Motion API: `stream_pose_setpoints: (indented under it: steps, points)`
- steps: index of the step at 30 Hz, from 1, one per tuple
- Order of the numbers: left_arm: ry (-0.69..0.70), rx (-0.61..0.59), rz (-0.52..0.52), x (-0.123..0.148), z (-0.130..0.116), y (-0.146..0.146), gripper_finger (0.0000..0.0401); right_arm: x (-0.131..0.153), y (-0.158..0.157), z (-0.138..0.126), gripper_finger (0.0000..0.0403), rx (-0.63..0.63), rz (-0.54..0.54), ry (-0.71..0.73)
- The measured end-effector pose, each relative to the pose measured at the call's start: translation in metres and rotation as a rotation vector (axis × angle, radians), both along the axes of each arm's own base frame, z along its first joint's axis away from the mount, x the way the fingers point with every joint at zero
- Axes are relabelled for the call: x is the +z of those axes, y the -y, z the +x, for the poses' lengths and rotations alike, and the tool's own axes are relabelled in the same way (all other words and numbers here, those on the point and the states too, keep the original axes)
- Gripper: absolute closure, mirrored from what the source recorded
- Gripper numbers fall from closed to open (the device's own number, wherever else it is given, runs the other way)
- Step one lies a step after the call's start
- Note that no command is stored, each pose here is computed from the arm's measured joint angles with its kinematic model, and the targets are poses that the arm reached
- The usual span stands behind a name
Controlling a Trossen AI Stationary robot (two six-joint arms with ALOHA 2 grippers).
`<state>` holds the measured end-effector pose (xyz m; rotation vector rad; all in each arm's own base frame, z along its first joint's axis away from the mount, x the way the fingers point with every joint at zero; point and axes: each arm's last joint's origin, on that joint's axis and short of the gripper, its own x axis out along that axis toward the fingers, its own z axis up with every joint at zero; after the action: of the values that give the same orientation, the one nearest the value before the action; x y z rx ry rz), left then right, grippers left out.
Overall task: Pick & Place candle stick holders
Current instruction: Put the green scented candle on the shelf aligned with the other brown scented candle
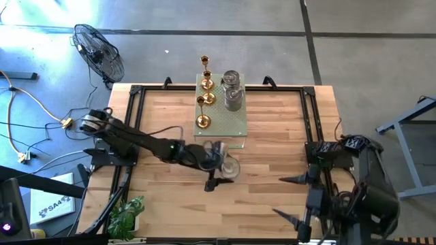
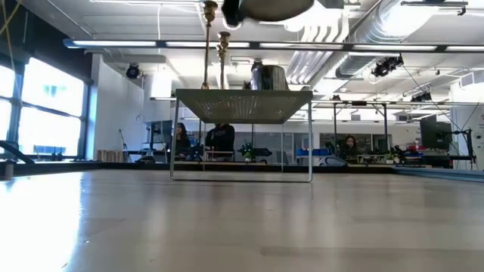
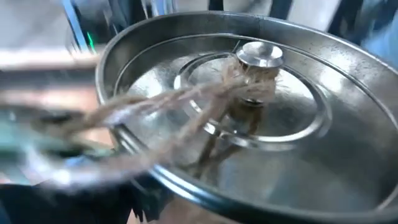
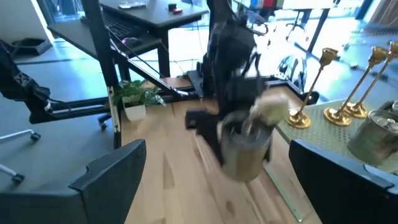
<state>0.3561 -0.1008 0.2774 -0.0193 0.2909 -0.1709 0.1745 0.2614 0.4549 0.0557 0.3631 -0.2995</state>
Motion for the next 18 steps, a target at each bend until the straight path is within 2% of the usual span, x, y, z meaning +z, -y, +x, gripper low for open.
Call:
stream_pose_setpoints:
  steps: [4,8,14,18]
  points:
    - [0.133,0.082,-0.048,0.039,-0.013,0.003,0.0038,-0.01,-0.015,-0.001,0.0013,-0.008,-0.029,0.032]
    - [0.266,0.095,-0.073,0.08,-0.021,0.014,0.0037,-0.022,-0.027,0.005,0.0013,-0.021,-0.059,0.037]
    - [0.441,0.028,-0.029,0.144,-0.033,0.036,0.0037,-0.034,-0.031,0.022,0.0013,-0.074,-0.089,0.046]
    - [0.486,-0.025,0.019,0.168,-0.042,0.045,0.0037,-0.032,-0.022,0.033,0.0013,-0.119,-0.12,0.065]
